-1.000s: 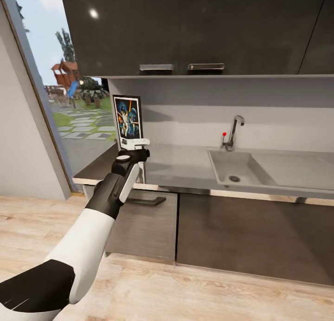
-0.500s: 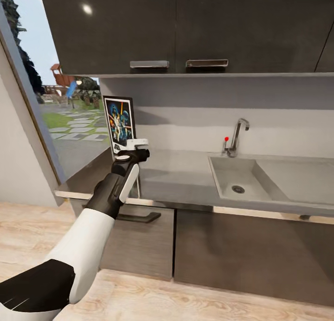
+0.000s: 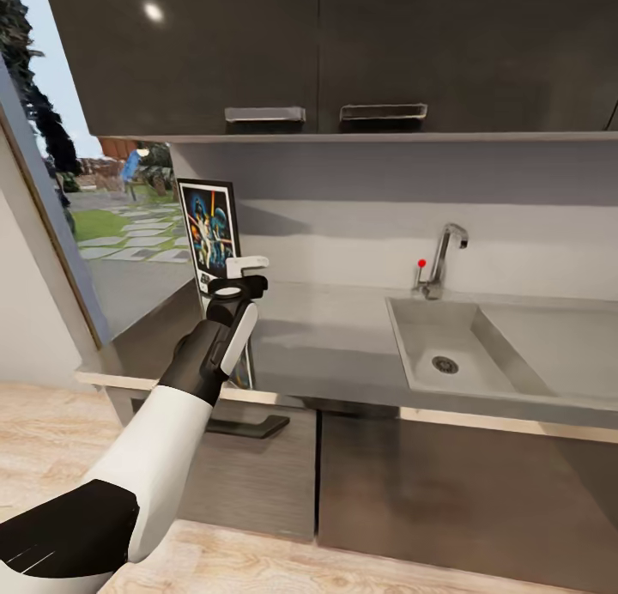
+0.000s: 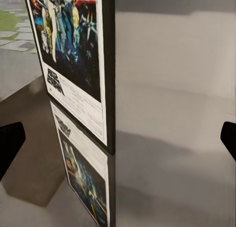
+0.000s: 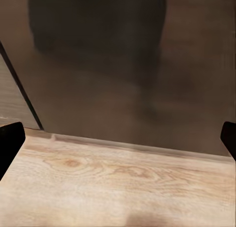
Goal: Pick up the poster from the kitchen countertop and hang it on one of the wall nails in the kitchen.
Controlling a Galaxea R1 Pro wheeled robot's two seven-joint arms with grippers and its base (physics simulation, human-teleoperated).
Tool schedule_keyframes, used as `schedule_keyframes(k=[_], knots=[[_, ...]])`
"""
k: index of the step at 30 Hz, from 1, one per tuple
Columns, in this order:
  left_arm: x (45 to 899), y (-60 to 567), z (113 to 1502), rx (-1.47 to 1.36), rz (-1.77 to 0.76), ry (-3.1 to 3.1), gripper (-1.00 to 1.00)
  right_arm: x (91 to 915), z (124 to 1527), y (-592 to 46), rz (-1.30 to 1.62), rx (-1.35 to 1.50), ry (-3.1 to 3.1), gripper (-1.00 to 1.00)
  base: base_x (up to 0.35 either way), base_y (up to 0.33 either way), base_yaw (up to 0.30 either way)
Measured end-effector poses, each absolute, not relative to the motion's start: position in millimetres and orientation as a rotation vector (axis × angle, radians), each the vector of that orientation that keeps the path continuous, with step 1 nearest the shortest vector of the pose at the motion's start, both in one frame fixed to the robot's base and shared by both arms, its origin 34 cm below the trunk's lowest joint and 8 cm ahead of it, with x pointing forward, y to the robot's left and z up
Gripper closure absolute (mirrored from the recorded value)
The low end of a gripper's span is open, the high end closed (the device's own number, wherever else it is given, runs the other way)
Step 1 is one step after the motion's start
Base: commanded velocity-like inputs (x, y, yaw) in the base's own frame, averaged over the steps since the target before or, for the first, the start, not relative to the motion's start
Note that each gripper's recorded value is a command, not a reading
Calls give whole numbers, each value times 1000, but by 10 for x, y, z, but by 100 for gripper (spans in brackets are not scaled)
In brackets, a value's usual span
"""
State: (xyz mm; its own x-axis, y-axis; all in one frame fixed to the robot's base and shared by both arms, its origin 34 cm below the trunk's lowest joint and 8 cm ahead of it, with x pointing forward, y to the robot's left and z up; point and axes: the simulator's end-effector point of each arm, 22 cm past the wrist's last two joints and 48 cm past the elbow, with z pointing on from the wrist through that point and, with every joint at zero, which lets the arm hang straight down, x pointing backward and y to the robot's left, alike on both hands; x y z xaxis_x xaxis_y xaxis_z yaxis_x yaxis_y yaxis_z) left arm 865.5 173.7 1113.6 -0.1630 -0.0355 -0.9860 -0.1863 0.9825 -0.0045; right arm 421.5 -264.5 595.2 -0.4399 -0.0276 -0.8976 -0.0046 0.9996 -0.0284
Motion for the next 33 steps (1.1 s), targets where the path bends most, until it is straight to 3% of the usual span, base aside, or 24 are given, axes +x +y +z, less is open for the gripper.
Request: schedule_keyframes(k=[13,33], knots=[[8649,1802,11139,-188,152,1730,-100,4163,5902,-2653,-27,-24,2042,-100,22,-5,0],[8649,1814,11136,-191,151,1732,-100,4108,5852,-2641,-24,-27,2059,-100,127,64,0]])
